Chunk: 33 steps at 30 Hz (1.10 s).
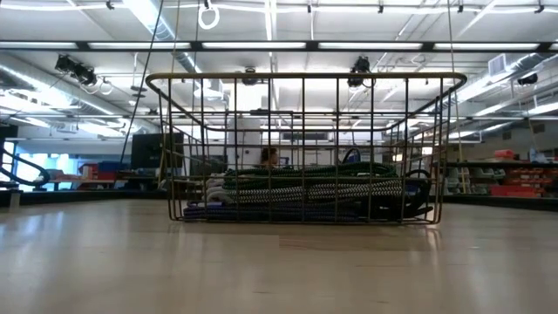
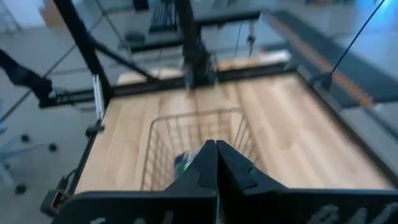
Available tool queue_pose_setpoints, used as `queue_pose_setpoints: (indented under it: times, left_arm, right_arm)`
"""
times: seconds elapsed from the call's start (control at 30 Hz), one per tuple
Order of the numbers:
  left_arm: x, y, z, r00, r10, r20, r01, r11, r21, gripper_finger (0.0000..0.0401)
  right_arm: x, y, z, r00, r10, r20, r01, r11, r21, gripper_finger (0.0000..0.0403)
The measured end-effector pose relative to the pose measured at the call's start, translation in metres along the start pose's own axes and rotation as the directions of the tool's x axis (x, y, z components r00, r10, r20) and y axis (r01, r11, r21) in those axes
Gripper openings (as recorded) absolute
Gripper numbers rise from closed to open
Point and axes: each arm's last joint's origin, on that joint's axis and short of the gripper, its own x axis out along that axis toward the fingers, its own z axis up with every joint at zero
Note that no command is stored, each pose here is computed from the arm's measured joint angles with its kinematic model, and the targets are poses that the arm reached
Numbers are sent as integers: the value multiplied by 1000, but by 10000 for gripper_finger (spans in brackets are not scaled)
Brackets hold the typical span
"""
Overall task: Pick and place USB-C Cables
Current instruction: Adjust the wire basket
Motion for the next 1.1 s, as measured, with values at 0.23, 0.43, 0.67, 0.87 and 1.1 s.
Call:
queue_pose_setpoints:
  times: [0.23, 0.43, 0.67, 0.87, 1.1]
  left_arm:
    - [-21, 16, 0, 998, -27, 50, 26, 999, 22, 4]
    - [-27, 29, 0, 998, -34, 61, 31, 998, 57, 4]
    - [-41, 52, 0, 994, -57, 90, 56, 998, 9, 4]
    - [-50, 58, -2, 991, -85, 108, 88, 996, -26, 4]
    - [-51, 58, -2, 990, -89, 110, 92, 996, -22, 4]
  right_arm:
    - [-48, -17, 0, 990, -41, 136, 45, 999, -25, 0]
    - [-81, -29, -4, 970, -31, 240, 34, 999, -9, 0]
    - [-105, -37, -9, 951, -21, 308, 21, 1000, 6, 0]
    - [-100, -36, -14, 961, 27, 274, -48, 996, 69, 0]
    - [-37, -22, -47, 998, 42, 52, -50, 985, 166, 0]
